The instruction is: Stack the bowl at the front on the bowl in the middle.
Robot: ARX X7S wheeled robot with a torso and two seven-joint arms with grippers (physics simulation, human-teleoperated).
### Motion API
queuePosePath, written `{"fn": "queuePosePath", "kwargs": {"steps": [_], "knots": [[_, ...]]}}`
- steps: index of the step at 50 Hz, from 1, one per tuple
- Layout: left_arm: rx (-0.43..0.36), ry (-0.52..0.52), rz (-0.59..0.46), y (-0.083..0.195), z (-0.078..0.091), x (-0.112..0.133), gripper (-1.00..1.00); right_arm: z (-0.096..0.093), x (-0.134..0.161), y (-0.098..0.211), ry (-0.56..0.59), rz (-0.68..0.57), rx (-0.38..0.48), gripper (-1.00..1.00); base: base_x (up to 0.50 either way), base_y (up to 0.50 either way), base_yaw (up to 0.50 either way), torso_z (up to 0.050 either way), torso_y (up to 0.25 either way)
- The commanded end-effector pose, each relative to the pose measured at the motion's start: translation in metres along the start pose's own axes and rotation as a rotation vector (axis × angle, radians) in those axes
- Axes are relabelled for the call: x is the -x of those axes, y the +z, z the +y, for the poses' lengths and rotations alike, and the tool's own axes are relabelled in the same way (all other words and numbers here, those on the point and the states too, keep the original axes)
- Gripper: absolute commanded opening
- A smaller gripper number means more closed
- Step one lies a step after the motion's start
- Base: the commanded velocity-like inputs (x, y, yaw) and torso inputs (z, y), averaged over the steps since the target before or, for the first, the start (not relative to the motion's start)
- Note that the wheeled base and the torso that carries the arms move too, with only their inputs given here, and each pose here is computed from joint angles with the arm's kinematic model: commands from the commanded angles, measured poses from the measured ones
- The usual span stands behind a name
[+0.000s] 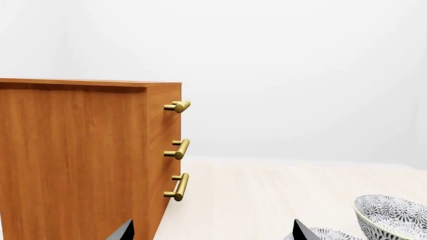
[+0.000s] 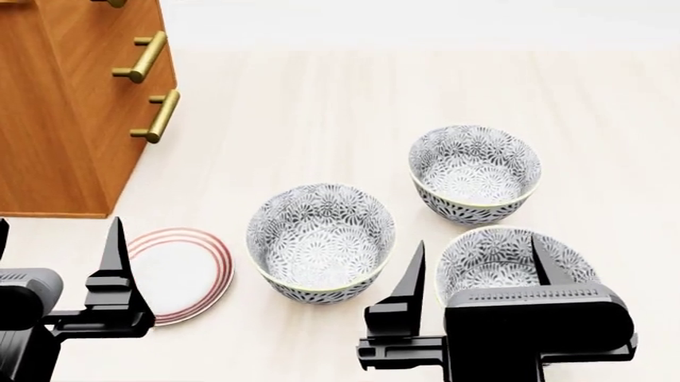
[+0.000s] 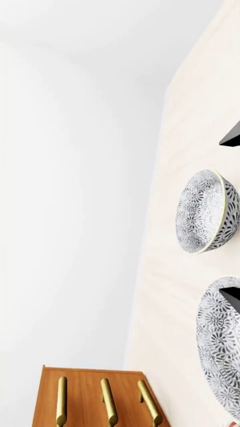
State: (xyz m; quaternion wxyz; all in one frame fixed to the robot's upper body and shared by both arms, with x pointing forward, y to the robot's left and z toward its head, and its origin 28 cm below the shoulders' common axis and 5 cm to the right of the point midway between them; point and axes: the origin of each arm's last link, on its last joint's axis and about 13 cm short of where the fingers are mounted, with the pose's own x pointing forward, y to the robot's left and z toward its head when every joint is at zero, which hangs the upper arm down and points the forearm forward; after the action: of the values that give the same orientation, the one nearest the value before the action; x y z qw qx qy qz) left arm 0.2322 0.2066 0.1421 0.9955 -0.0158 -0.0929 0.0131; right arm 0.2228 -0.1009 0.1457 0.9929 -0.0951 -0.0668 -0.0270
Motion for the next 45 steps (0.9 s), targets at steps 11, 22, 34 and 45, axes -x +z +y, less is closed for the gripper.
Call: {"fn": "queuePosePath", "kwargs": {"steps": [11, 22, 34, 45], "knots": [[-0.004, 0.004, -0.006, -0.002, 0.0, -0.001, 1.0, 0.002, -0.002, -0.002, 0.021, -0.002, 0.017, 1.0, 0.5, 0.0, 0.0, 0.0, 0.0], [-0.008, 0.001, -0.008, -0.002, 0.0, 0.001, 1.0, 0.003, -0.001, -0.002, 0.019, 0.0, 0.021, 1.0, 0.5, 0.0, 0.0, 0.0, 0.0], [-0.008, -0.005, 0.002, -0.003, -0.001, 0.002, 1.0, 0.0, -0.004, -0.003, -0.016, 0.029, -0.055, 1.0, 0.33, 0.0, 0.0, 0.0, 0.001], [-0.008, -0.002, 0.006, -0.003, -0.001, 0.002, 1.0, -0.027, -0.01, 0.031, -0.082, 0.027, -0.103, 1.0, 0.0, 0.0, 0.0, 0.0, 0.0]]}}
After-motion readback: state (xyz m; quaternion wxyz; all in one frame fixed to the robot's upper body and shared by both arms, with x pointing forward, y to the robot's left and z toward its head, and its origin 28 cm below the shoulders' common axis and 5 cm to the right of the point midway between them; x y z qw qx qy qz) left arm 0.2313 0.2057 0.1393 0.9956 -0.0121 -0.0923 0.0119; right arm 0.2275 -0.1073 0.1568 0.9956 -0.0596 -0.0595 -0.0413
